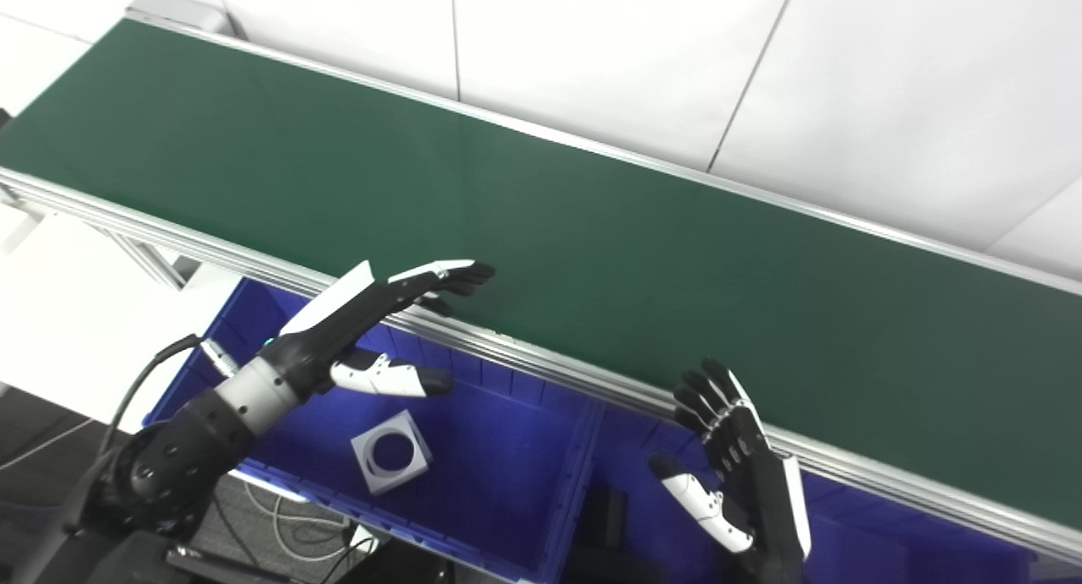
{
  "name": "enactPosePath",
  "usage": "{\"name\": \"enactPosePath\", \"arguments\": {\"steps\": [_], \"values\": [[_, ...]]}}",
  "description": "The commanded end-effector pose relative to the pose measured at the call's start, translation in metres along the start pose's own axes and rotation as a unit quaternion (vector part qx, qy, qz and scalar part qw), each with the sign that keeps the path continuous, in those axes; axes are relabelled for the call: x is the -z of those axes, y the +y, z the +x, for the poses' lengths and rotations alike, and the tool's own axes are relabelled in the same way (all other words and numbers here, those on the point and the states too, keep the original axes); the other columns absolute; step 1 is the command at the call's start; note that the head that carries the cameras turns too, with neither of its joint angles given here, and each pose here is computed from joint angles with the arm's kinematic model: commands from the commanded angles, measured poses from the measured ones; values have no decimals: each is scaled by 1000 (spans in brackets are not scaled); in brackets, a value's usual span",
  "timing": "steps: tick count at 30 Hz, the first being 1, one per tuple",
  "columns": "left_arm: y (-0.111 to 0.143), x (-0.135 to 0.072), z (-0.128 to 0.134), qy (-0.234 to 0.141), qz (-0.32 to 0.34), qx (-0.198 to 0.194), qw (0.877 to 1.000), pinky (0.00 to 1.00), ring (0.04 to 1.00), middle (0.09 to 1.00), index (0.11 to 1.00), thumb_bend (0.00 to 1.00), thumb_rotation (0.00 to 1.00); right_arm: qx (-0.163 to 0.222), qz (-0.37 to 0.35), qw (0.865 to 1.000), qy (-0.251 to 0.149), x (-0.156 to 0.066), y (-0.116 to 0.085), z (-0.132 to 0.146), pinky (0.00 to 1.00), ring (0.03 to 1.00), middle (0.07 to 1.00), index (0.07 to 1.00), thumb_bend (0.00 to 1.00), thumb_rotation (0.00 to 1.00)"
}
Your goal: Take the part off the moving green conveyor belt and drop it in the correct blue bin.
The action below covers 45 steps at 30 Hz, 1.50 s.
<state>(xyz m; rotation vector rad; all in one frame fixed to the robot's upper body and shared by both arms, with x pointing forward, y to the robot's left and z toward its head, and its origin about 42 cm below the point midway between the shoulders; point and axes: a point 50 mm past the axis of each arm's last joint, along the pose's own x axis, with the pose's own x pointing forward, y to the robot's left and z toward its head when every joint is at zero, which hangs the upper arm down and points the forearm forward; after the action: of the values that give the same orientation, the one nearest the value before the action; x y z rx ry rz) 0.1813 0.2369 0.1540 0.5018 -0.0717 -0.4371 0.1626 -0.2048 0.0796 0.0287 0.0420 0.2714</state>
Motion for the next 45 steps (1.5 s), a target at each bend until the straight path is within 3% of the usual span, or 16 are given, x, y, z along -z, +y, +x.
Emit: {"name": "enactPosePath", "arguments": {"steps": [1,6,11,19,28,45], "values": [[-3,-3,8,-32,-17,-1,999,764,842,867,860,900,774,-1,1,999,-42,-8,4,1,787,826,849,897,684,366],[-23,13,26,-44,-47,9,998,796,848,866,852,878,751,5,-4,999,-43,-4,7,0,784,827,850,899,698,379],[-45,30,43,-64,-121,26,990,777,829,851,845,816,745,11,-9,999,-41,1,13,1,778,817,840,891,730,407],[-73,55,49,-46,-228,53,971,821,853,860,887,831,810,14,-5,999,-30,6,25,2,784,824,845,897,751,416],[-65,75,43,-39,-252,67,965,842,852,847,878,810,773,10,-4,1000,-25,8,33,8,809,843,862,903,765,410],[-62,79,39,-37,-261,65,962,832,845,832,864,830,732,12,-7,1000,-24,9,35,8,799,835,860,900,771,404]]}}
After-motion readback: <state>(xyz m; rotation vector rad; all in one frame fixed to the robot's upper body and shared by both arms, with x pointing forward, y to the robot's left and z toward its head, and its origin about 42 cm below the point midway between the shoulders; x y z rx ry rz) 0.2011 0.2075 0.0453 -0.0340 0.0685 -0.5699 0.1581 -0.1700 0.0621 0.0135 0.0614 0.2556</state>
